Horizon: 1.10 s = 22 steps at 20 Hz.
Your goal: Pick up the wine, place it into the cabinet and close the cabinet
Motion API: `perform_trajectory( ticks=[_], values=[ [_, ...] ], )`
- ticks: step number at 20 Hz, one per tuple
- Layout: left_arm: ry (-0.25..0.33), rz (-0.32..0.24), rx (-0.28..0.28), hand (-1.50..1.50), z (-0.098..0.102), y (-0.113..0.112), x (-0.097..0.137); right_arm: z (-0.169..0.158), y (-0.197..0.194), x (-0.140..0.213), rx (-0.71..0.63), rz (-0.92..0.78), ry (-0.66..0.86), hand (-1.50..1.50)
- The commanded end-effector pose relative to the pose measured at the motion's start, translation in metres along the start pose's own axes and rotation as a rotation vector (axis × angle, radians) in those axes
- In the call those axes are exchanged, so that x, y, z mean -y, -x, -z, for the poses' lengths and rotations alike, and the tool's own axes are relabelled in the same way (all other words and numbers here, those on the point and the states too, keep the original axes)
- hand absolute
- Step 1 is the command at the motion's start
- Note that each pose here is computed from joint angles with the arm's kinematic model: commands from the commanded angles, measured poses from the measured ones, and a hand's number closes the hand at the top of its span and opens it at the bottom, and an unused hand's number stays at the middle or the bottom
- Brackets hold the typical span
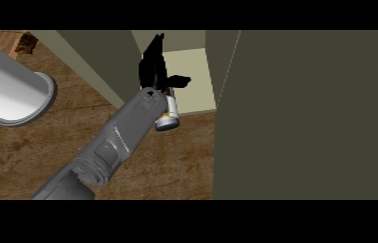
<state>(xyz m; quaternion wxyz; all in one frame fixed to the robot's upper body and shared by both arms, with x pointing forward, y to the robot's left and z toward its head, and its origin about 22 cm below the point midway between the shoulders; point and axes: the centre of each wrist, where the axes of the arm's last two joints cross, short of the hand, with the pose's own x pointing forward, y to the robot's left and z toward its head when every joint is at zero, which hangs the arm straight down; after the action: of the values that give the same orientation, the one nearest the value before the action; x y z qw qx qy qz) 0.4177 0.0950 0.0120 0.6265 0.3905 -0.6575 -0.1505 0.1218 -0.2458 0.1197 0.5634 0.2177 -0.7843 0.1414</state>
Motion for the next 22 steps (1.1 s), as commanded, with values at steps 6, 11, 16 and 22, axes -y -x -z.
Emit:
perform_trajectory(
  ticks=[6, 11, 16, 22],
  values=[
    [0.0, -0.223, 0.07, -1.5, -0.002, -0.021, -0.001, -0.005, -0.016, -0.005, 0.019, 0.029, -0.011, -1.5],
    [-0.058, -0.305, 0.092, -1.5, -0.007, -0.013, -0.001, -0.011, -0.017, -0.015, 0.021, 0.023, -0.007, -1.5],
    [-0.109, -0.432, 0.075, -1.5, -0.009, -0.023, -0.005, -0.009, -0.031, -0.018, 0.021, 0.025, 0.016, -1.5],
    [-0.063, -0.594, 0.114, -1.5, -0.016, -0.021, -0.007, -0.01, -0.036, -0.023, 0.009, 0.036, 0.039, -1.5]
  ],
)
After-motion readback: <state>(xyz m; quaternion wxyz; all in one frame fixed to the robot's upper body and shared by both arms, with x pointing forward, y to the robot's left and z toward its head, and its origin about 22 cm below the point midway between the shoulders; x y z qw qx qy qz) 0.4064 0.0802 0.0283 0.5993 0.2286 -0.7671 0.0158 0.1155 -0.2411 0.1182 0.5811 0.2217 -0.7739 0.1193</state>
